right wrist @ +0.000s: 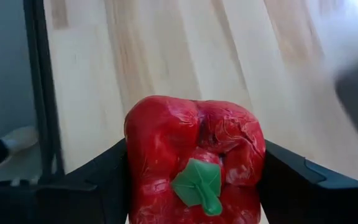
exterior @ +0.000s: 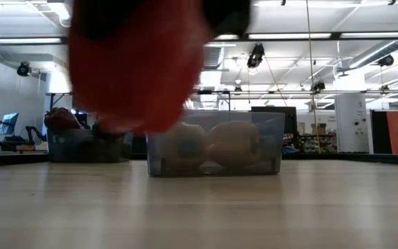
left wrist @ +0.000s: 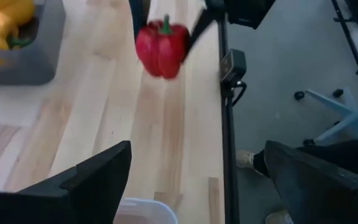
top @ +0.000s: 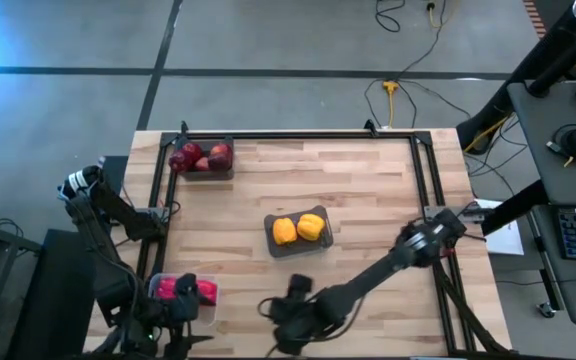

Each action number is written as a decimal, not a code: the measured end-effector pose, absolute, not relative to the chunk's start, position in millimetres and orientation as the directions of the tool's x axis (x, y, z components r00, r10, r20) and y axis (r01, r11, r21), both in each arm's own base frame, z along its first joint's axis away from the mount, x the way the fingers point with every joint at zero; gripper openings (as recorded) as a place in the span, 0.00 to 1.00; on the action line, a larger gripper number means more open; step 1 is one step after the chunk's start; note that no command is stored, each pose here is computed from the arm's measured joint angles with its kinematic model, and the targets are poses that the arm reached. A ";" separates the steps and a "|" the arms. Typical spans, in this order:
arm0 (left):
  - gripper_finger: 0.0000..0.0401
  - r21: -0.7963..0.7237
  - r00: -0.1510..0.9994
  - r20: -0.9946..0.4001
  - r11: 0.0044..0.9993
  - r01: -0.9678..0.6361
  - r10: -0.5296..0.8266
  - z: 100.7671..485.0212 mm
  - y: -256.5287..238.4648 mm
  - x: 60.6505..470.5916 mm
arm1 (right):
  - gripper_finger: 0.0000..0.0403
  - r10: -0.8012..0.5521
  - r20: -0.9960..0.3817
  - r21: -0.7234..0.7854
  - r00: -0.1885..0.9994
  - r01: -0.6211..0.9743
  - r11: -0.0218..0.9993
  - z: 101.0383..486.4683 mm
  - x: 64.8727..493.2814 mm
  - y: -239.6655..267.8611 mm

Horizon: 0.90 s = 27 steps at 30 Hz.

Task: Sort produce into baskets
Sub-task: Put the red bell pepper into the transparent bin

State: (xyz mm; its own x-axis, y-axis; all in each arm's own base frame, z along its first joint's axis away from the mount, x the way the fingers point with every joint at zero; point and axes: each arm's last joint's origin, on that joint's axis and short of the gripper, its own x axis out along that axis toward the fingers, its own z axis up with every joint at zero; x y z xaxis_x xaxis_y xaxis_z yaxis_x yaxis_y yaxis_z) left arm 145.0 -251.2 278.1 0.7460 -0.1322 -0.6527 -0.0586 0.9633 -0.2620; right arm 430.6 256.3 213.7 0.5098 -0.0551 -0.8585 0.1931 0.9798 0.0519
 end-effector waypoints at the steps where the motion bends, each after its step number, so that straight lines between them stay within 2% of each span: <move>1: 0.87 -0.270 0.744 -0.655 0.960 -0.070 -0.129 275.9 -250.7 144.8 | 0.65 -0.063 -0.851 0.034 0.522 0.174 0.984 210.3 438.7 257.4; 5: 0.87 -0.268 0.737 -0.666 0.959 -0.092 -0.116 268.4 -250.3 144.5 | 0.65 -0.074 -0.829 -0.022 0.555 0.100 0.995 195.5 463.3 257.4; 8: 0.87 -0.259 0.725 -0.681 0.960 -0.105 -0.104 260.4 -250.8 144.6 | 0.67 -0.043 -0.820 0.010 0.571 0.090 0.996 186.8 470.3 252.6; 14: 0.89 -0.229 0.708 -0.704 0.960 -0.159 -0.051 243.4 -246.0 154.9 | 0.78 -0.064 -0.836 0.000 0.544 0.117 0.993 179.3 473.5 242.1; 20: 0.95 -0.163 0.695 -0.719 0.972 -0.171 0.001 238.8 -233.4 176.4 | 0.92 -0.066 -0.838 0.000 0.542 0.120 0.993 179.7 473.5 241.1; 27: 0.98 -0.066 0.672 -0.740 0.992 -0.110 0.025 230.5 -226.0 196.4 | 0.95 -0.072 -0.852 0.031 0.518 0.187 0.982 199.0 464.0 240.1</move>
